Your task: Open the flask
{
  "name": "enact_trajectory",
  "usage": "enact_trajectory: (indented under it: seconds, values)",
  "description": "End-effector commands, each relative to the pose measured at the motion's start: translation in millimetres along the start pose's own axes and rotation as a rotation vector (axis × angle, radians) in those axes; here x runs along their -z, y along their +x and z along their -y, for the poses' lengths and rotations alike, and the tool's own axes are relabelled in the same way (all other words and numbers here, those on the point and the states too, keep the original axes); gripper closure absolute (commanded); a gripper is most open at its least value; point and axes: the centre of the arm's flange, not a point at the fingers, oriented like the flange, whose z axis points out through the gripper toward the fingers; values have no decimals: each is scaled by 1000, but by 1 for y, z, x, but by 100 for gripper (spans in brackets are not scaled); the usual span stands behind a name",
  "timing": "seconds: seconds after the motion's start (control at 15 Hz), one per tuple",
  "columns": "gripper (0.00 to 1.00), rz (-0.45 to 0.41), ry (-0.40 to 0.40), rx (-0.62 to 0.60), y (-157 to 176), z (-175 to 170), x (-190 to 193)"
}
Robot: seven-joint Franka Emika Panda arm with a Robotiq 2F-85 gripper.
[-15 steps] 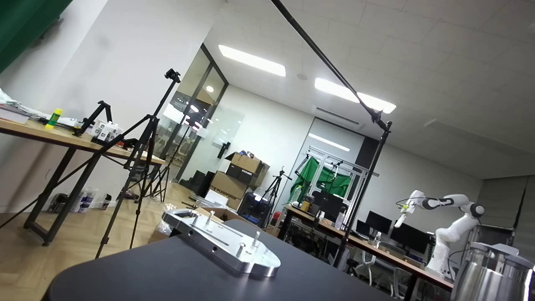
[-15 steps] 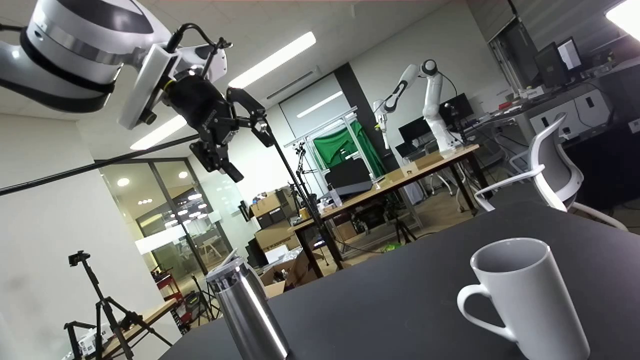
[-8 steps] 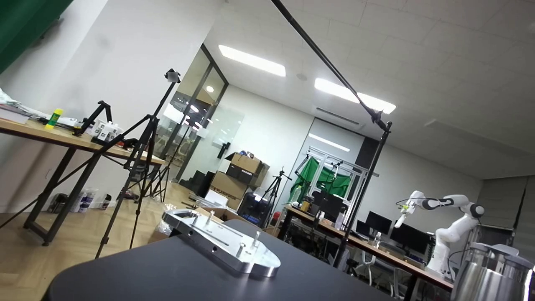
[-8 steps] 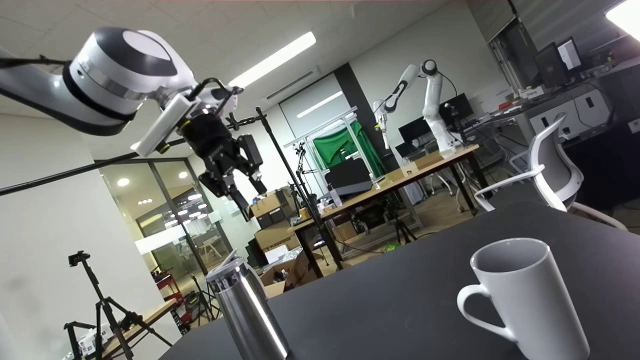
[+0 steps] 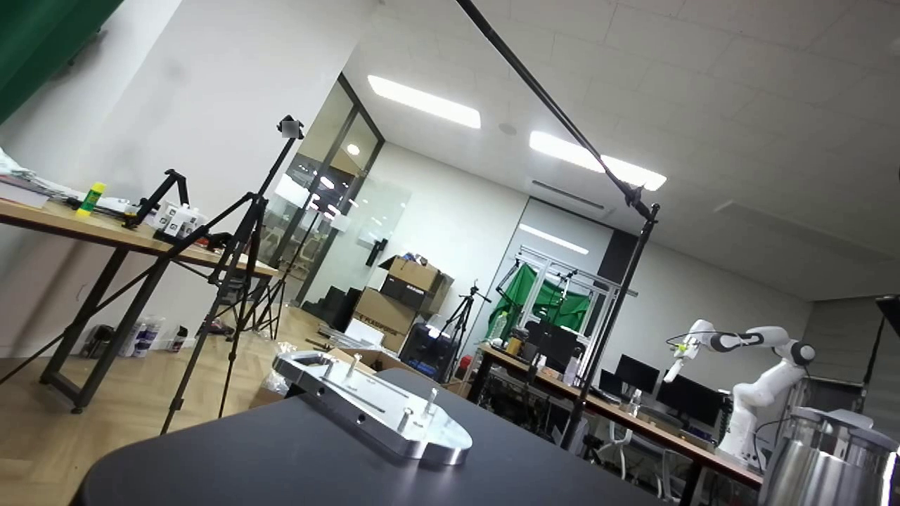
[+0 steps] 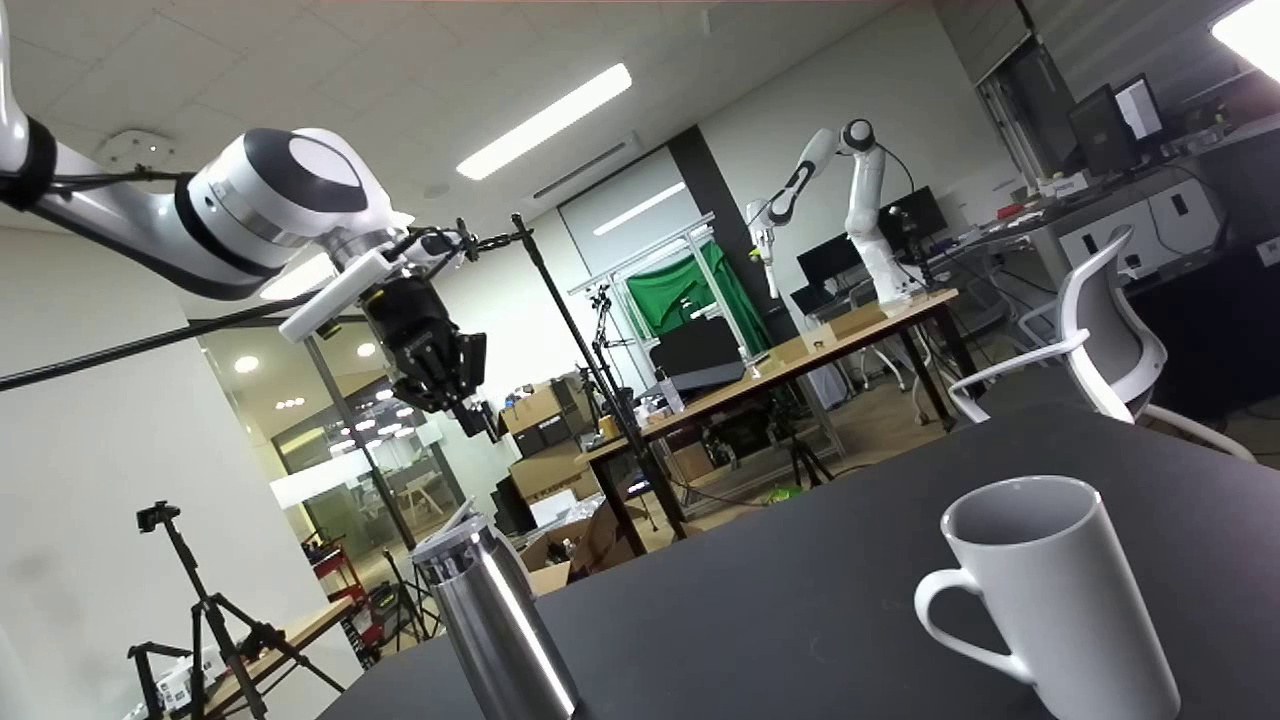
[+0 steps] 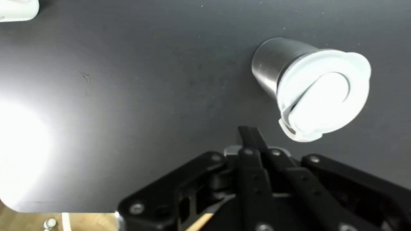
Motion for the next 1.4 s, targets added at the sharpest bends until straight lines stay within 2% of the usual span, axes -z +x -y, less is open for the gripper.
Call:
enact_trajectory:
  seconds: [0.0, 0.07, 0.2, 0.67, 1.13, 1.33]
  values:
    - [100, 109, 42, 54, 10, 13, 14]
    - [99, 59, 20, 32, -1, 12, 3]
    - [99, 90, 31, 51, -1, 16, 5]
    - [100, 99, 33, 61, 0, 16, 3]
    - [100, 64, 26, 113, 8, 41, -21]
    - [100, 81, 25, 127, 9, 47, -33]
